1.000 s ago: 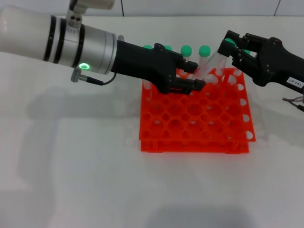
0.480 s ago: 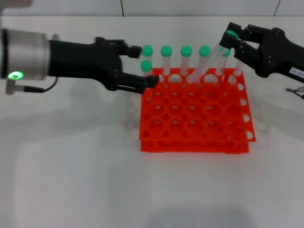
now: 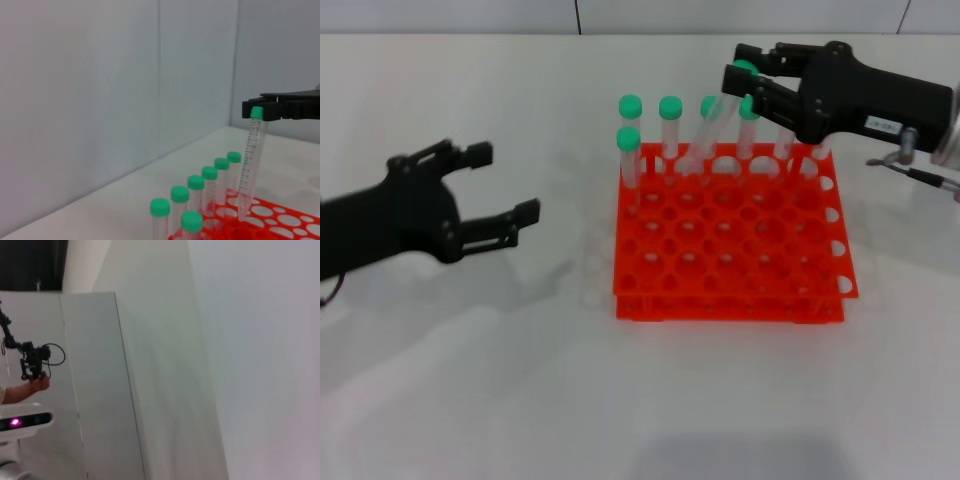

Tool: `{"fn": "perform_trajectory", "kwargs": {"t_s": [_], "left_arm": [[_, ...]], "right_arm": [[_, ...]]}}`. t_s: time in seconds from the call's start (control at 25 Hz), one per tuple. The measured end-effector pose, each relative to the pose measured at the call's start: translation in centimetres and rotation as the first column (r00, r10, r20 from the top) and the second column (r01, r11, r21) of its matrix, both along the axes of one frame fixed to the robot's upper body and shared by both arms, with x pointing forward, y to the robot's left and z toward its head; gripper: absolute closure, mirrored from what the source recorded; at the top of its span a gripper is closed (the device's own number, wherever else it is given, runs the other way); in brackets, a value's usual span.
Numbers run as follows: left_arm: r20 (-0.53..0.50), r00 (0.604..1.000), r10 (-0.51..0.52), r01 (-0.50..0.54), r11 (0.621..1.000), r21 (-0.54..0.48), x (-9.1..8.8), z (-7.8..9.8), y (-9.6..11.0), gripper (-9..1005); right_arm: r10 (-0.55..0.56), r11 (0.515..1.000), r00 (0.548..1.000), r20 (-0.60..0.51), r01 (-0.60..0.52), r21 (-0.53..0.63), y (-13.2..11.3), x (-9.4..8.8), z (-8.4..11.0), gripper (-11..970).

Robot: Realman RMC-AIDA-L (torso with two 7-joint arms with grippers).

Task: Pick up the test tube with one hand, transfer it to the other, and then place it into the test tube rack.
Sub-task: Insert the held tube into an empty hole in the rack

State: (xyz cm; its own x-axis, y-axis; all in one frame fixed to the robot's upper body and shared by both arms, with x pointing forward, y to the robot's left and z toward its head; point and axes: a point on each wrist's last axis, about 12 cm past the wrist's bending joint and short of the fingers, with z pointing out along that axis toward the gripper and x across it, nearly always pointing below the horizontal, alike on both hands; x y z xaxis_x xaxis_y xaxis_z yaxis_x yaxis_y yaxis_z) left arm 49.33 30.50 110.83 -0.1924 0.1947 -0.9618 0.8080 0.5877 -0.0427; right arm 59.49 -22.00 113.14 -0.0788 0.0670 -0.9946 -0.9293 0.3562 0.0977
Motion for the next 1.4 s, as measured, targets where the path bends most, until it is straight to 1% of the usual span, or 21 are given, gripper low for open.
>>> {"fn": "perform_trajectory", "kwargs": {"t_s": [0.12, 0.28, 0.48, 0.72, 0.92, 1.2, 1.4], "left_arm": [[0.009, 0.999, 0.035, -0.035, 0.999, -0.032, -1.4, -1.7, 0.8, 102], [-0.001, 0.998, 0.066, -0.066, 0.997, -0.031, -2.7, -3.7, 1.4, 102], [-0.041, 0.992, 0.120, -0.122, 0.991, -0.049, -3.5, -5.1, 2.4, 103], [-0.047, 0.988, 0.149, -0.151, 0.987, -0.054, -4.0, -5.8, 2.9, 102], [-0.049, 0.987, 0.154, -0.157, 0.986, -0.053, -4.1, -5.9, 3.0, 102], [-0.048, 0.986, 0.160, -0.162, 0.985, -0.053, -4.0, -5.8, 3.1, 102], [-0.042, 0.984, 0.175, -0.177, 0.982, -0.059, -3.8, -5.7, 3.3, 102]], "right_arm": [[0.002, 1.000, 1.000, 0.002, -0.002, -0.015, 0.5, 0.4, 0.1, 706], [0.001, 0.999, 1.000, -0.002, -0.001, -0.047, 1.4, 1.0, 0.2, 705], [-0.007, 0.996, 1.000, -0.012, 0.006, -0.084, 2.2, 1.6, 0.0, 705], [-0.032, 0.994, 0.999, -0.024, 0.029, -0.110, 2.9, 2.2, -0.1, 705], [-0.037, 0.988, 0.999, -0.036, 0.031, -0.148, 3.6, 2.5, -0.4, 706], [-0.043, 0.984, 0.998, -0.037, 0.036, -0.174, 3.7, 2.6, -0.7, 706], [-0.030, 0.971, 0.999, -0.034, 0.021, -0.239, 4.4, 2.8, -1.2, 706]]}}
